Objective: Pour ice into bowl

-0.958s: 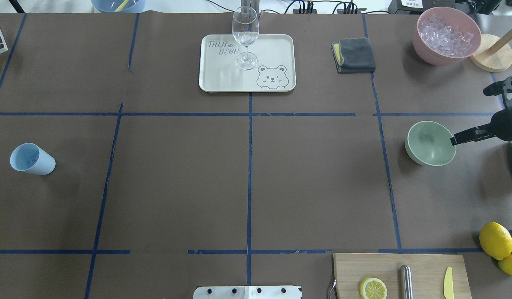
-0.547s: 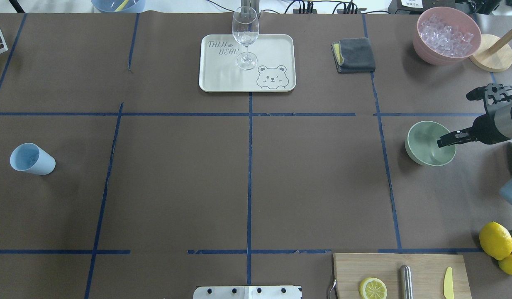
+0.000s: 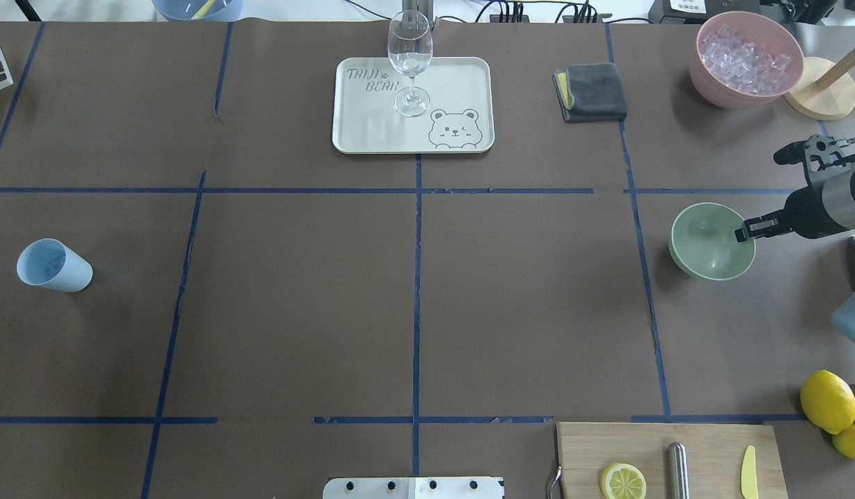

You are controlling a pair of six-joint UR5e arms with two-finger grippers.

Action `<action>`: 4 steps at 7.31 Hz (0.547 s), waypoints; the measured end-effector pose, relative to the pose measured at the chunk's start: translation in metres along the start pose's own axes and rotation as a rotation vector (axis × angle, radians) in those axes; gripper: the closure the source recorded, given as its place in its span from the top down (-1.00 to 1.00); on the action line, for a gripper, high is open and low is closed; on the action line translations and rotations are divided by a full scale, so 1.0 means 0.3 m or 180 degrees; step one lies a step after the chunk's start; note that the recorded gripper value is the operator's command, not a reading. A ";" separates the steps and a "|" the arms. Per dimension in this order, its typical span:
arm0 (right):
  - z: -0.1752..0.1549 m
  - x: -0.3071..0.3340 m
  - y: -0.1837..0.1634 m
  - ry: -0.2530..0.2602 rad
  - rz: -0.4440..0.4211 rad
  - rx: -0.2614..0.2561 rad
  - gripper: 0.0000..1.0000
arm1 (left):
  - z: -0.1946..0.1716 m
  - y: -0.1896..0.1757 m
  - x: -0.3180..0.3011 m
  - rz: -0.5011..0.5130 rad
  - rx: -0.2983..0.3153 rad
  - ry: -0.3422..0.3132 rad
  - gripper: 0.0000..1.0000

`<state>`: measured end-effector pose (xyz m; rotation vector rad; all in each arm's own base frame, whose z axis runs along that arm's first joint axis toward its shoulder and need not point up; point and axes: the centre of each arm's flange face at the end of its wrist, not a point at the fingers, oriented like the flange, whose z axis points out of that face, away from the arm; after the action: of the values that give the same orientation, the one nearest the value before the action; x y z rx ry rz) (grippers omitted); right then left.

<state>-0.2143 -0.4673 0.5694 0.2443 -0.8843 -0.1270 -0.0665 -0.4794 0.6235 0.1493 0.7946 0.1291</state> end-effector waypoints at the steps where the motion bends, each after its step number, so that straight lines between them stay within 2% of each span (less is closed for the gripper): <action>1: -0.031 -0.039 -0.017 -0.0046 -0.0039 0.0047 -1.00 | 0.000 0.000 0.000 0.0006 0.0009 -0.0001 1.00; 3: -0.090 -0.153 -0.070 -0.0205 -0.0062 0.0156 -1.00 | 0.000 -0.001 0.001 0.0009 0.0013 -0.0001 1.00; 4: -0.103 -0.250 -0.102 -0.0324 0.0071 0.0188 -1.00 | -0.001 0.000 0.001 0.0009 0.0013 -0.0001 1.00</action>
<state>-0.2378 -0.4761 0.4865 0.2848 -0.9928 -0.0933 -0.0665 -0.4793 0.6232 0.1544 0.7944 0.1300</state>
